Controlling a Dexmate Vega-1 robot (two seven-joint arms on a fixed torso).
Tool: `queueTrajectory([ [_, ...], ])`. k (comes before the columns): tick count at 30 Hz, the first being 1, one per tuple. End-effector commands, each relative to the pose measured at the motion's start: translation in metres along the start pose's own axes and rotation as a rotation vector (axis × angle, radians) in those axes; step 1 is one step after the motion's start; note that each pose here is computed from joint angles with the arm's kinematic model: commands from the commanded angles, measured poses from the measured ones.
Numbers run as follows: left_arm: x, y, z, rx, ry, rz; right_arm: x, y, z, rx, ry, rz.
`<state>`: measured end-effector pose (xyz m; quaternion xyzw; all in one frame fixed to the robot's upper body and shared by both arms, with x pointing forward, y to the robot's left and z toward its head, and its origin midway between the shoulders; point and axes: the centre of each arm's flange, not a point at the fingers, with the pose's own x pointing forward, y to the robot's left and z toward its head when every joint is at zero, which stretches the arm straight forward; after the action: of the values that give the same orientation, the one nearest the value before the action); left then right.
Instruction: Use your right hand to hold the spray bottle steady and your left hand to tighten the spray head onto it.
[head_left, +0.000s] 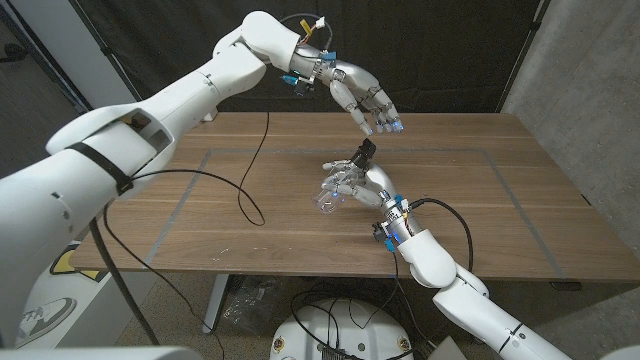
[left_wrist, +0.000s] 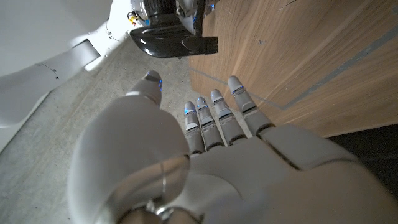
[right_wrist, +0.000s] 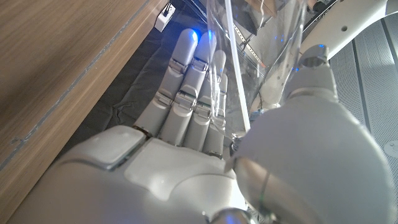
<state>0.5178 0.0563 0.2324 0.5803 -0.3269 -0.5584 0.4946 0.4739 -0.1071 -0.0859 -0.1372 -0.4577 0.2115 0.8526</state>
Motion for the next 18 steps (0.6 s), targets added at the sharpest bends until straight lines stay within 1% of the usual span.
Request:
queueTrajectory([
  [1,-0.017,-0.023,0.065,0.029,0.121,0.27,0.0,0.004,-0.002,-0.079,0.001,-0.017],
  [3,-0.021,-0.032,0.074,0.042,0.177,0.358,0.0,0.005,-0.003,-0.093,0.003,-0.021],
  [6,-0.026,-0.049,0.086,0.062,0.277,0.493,-0.001,0.006,-0.002,-0.114,0.004,-0.033],
  [8,-0.027,-0.06,0.09,0.053,0.33,0.558,-0.003,0.006,0.0,-0.141,0.003,-0.048],
  [10,-0.027,-0.071,0.088,0.016,0.351,0.605,-0.005,0.006,0.002,-0.178,0.0,-0.073],
  [13,-0.028,-0.087,0.083,-0.051,0.356,0.666,-0.006,0.007,0.006,-0.246,0.001,-0.1],
  [15,-0.029,-0.096,0.079,-0.084,0.364,0.702,-0.007,0.007,0.007,-0.27,0.004,-0.103],
  [18,-0.029,-0.109,0.078,-0.092,0.4,0.737,-0.006,0.007,0.007,-0.288,0.007,-0.111],
])
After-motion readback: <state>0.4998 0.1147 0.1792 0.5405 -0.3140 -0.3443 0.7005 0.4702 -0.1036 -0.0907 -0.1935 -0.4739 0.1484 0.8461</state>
